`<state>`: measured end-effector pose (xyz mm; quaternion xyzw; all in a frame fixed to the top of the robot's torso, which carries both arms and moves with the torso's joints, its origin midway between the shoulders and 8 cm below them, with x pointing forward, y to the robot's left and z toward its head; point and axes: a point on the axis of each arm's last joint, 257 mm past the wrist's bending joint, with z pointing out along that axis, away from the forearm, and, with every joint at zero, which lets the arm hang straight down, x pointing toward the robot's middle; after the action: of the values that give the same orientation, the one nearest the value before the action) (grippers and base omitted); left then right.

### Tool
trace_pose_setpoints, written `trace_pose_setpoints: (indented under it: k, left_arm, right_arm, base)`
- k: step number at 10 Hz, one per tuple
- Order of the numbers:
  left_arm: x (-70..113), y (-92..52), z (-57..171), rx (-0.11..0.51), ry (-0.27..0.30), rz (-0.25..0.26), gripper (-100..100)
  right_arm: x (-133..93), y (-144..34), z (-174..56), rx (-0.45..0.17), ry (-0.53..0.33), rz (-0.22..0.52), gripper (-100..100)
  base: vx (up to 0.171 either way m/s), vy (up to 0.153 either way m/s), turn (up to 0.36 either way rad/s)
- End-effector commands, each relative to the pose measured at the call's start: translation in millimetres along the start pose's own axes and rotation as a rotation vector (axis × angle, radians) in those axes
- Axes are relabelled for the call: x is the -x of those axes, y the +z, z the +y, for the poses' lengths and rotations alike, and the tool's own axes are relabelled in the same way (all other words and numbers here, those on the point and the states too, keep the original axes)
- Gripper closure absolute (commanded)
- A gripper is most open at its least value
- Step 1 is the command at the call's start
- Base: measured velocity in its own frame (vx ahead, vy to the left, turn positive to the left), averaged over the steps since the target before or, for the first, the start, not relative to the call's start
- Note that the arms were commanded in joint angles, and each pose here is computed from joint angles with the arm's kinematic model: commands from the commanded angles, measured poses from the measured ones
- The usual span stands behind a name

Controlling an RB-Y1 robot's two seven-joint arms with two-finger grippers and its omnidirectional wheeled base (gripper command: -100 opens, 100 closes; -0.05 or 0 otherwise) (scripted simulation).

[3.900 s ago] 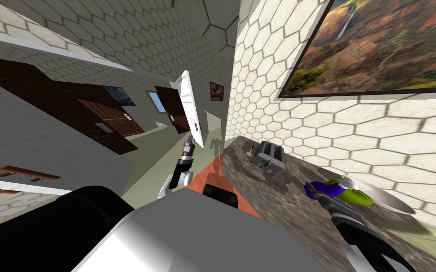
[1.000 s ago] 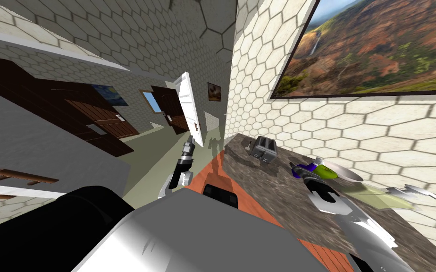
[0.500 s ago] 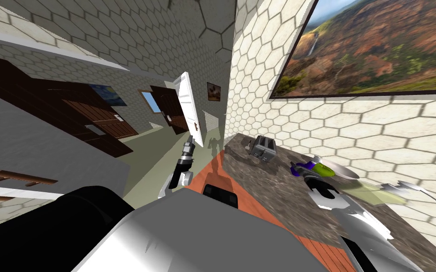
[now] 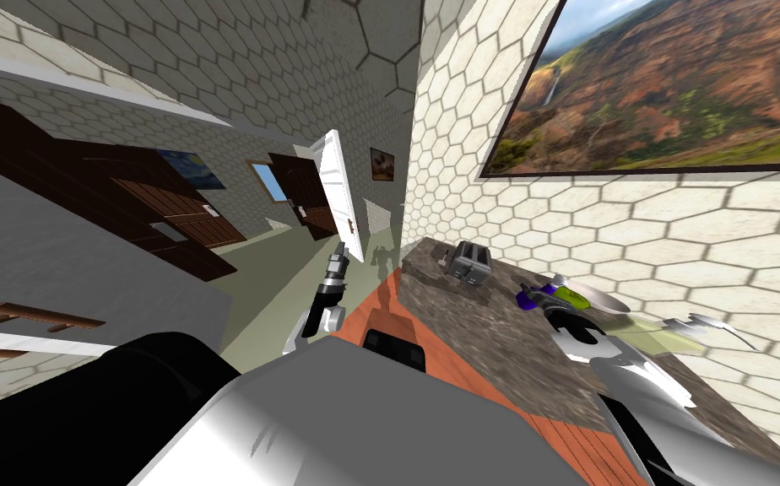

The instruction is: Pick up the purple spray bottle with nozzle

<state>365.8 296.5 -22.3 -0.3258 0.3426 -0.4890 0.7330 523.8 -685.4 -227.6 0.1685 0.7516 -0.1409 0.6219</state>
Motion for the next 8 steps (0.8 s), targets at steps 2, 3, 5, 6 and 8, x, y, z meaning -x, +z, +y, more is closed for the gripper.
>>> trace_pose_setpoints:
  k: [2, 3, 5, 6, 8]
  left_arm:
    - [0.0, 0.0, 0.0, 0.000, 0.000, 0.000, 0]
    - [0.0, 0.0, 0.0, 0.000, 0.000, 0.000, 0]
    - [0.0, 0.0, 0.0, 0.000, 0.000, 0.000, 0]
    - [0.0, 0.0, 0.0, 0.000, 0.000, 0.000, 0]
    - [0.0, 0.0, 0.0, 0.000, 0.000, 0.000, 0]
  right_arm:
    - [-9.1, -1.3, -8.4, -0.020, 0.005, 0.020, -100]
    - [-6.8, -1.1, -7.1, -0.018, 0.005, 0.017, -100]
    - [-7.2, -1.2, -7.2, -0.018, 0.005, 0.018, 100]
    - [-6.9, -1.2, -7.6, -0.019, 0.005, 0.018, 100]
    - [-7.0, -1.2, -7.3, -0.018, 0.005, 0.018, 100]
  base:
    - [0.003, -0.001, -0.001]
    - [0.000, 0.000, 0.000]
    - [0.000, 0.000, 0.000]
    - [0.000, 0.000, 0.000]
    - [0.000, 0.000, 0.000]
